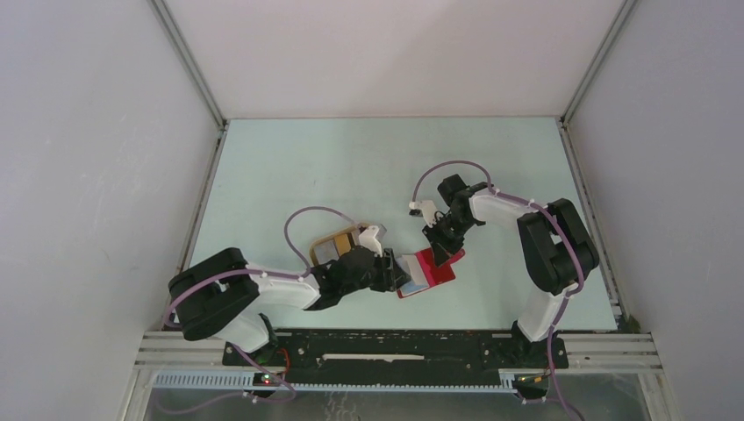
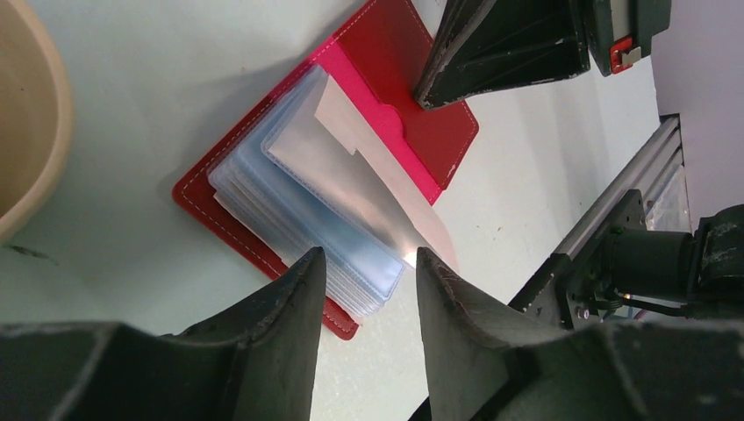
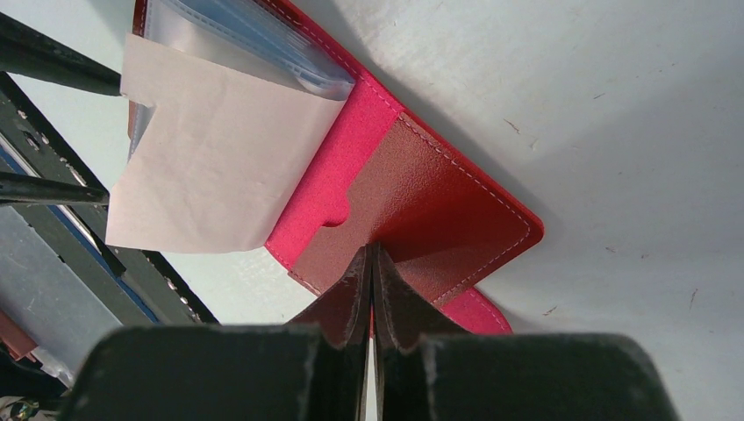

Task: Put the credit cards into the card holder
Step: Open the card holder at the center of the board.

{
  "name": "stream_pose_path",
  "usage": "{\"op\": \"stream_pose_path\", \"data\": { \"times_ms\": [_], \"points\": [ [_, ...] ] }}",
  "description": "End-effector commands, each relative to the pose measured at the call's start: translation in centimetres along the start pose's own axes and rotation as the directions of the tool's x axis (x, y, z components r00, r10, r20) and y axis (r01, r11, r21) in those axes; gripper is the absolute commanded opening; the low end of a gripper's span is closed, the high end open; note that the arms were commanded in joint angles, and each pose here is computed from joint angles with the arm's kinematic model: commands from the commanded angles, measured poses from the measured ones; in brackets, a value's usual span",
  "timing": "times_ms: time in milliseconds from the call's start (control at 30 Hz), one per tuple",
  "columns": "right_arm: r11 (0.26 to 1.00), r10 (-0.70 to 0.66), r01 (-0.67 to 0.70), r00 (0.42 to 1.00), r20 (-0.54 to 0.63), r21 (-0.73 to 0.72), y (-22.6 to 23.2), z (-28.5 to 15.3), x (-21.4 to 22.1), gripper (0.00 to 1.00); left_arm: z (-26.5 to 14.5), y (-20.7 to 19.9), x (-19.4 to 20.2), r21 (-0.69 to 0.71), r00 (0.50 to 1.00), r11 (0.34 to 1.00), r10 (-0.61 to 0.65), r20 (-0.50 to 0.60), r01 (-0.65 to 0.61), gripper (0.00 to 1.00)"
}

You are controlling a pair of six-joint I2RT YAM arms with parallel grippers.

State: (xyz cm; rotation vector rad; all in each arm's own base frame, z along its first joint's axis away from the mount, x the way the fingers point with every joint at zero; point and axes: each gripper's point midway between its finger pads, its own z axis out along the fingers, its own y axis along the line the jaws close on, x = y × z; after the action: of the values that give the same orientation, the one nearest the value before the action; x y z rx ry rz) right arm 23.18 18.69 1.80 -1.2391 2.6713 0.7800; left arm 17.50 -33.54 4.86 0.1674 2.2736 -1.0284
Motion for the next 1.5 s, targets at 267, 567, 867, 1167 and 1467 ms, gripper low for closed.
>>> {"op": "stream_pose_path", "data": {
  "times_ms": [267,567,867,1167,1467],
  "points": [
    [1.000,-0.007,0.007,1.000,-0.010,-0.003,-0.1,-0.1,-0.4,0.07,1.0,-1.5,-2.0,0.007,0.998,1.000,-0.016,0.062,0.016,0.48],
    [1.000,-0.006,0.006,1.000,-0.014,-0.004,0.0,0.0,-0.3,0.07,1.4,-1.4,-1.7,0.003,0.998,1.000,-0.025,0.052,0.025,0.47],
    [1.000,-0.006,0.006,1.000,-0.021,-0.008,0.0,0.1,-0.2,0.07,1.9,-1.7,-1.4,0.013,0.999,0.999,-0.036,0.037,0.036,0.47],
    [0.999,-0.002,0.002,1.000,-0.015,-0.033,0.5,0.1,-0.2,0.07,2.7,-3.2,-2.0,0.071,0.998,0.997,-0.040,0.041,0.037,0.47],
    [0.990,0.046,-0.037,0.997,0.062,-0.139,1.5,-1.7,-1.1,0.08,3.4,-4.0,-3.3,0.161,0.993,0.985,-0.081,0.089,0.066,0.47]
  ]
}}
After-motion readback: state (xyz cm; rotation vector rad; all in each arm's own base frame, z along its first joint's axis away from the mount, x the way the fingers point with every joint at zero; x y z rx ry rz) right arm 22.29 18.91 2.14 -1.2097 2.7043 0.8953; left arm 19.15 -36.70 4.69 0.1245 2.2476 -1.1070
